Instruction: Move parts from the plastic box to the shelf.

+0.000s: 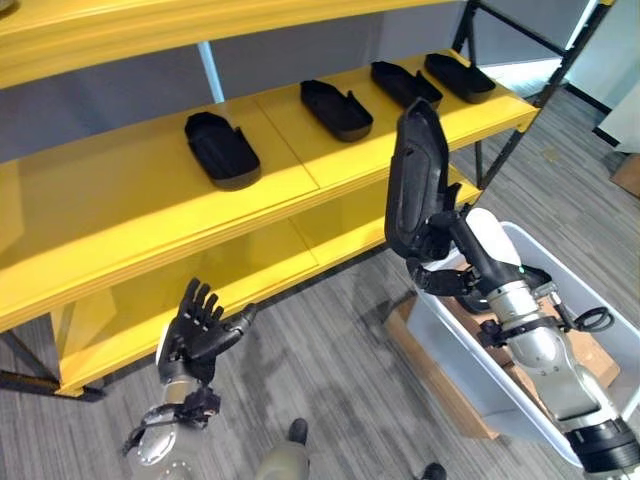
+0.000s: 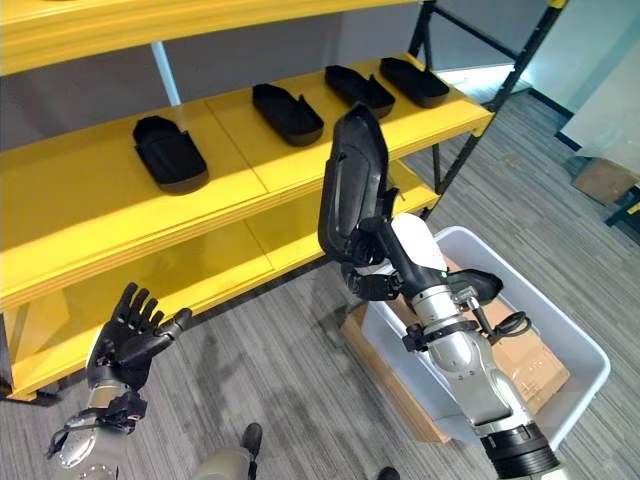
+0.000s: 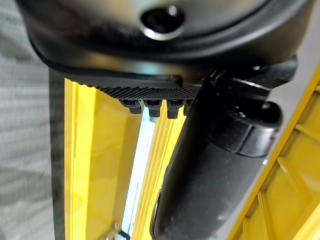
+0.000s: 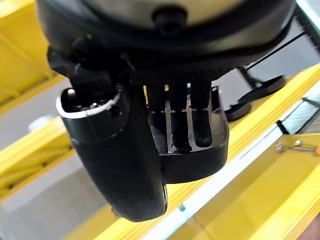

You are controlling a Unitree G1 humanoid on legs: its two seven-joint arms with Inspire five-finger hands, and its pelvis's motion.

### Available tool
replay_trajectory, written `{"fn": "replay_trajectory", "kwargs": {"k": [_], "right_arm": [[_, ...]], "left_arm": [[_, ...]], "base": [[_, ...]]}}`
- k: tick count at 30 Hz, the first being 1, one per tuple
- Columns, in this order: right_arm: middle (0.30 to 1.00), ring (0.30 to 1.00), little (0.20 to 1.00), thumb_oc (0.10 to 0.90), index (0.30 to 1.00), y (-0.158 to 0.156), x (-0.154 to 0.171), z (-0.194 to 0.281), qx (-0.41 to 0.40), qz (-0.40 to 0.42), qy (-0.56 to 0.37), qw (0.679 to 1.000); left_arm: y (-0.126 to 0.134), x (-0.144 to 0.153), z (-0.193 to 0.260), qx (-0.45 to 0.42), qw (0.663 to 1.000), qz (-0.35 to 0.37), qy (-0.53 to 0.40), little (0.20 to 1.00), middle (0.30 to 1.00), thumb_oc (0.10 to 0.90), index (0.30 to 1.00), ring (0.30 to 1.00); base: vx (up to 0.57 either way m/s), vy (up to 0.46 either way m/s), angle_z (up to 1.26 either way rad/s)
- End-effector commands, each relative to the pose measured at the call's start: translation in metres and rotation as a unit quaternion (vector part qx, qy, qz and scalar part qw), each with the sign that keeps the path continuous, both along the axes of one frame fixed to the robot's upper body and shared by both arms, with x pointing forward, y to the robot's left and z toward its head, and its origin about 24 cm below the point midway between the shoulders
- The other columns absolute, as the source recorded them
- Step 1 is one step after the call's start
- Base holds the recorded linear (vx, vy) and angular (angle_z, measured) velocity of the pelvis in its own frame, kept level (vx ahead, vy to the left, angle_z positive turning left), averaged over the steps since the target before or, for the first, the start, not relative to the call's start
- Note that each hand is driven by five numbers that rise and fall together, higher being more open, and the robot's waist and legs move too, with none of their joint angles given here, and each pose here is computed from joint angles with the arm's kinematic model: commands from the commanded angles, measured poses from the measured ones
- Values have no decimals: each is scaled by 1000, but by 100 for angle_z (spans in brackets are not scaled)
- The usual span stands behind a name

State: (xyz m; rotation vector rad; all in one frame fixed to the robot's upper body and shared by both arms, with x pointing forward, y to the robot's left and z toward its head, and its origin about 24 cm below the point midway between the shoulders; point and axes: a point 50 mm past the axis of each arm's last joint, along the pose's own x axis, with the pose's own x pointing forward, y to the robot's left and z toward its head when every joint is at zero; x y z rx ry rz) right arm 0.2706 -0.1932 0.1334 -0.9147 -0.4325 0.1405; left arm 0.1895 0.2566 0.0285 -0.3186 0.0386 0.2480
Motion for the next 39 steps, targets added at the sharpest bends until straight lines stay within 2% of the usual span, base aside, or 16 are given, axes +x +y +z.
{"fn": "replay_trajectory", "kwargs": {"k": [1,19,39], "right_arm": [[300,300,300,400,300,11,2,65,-14,51,-149,987],[300,300,300,400,300,18,-5,68,-11,108,-123,986],[300,300,300,400,300,2,-8,89,-30,88,-161,983]], "left_arm": [[-11,12,48,38,990,-30,-136,1000,1000,900,1000,1000],[-18,0,37,10,993,-41,-114,1000,1000,900,1000,1000],[-24,4,36,-11,992,-57,-115,1000,1000,900,1000,1000]], "base": [[93,126,55],[75,-29,23],[17,-19,16]]}}
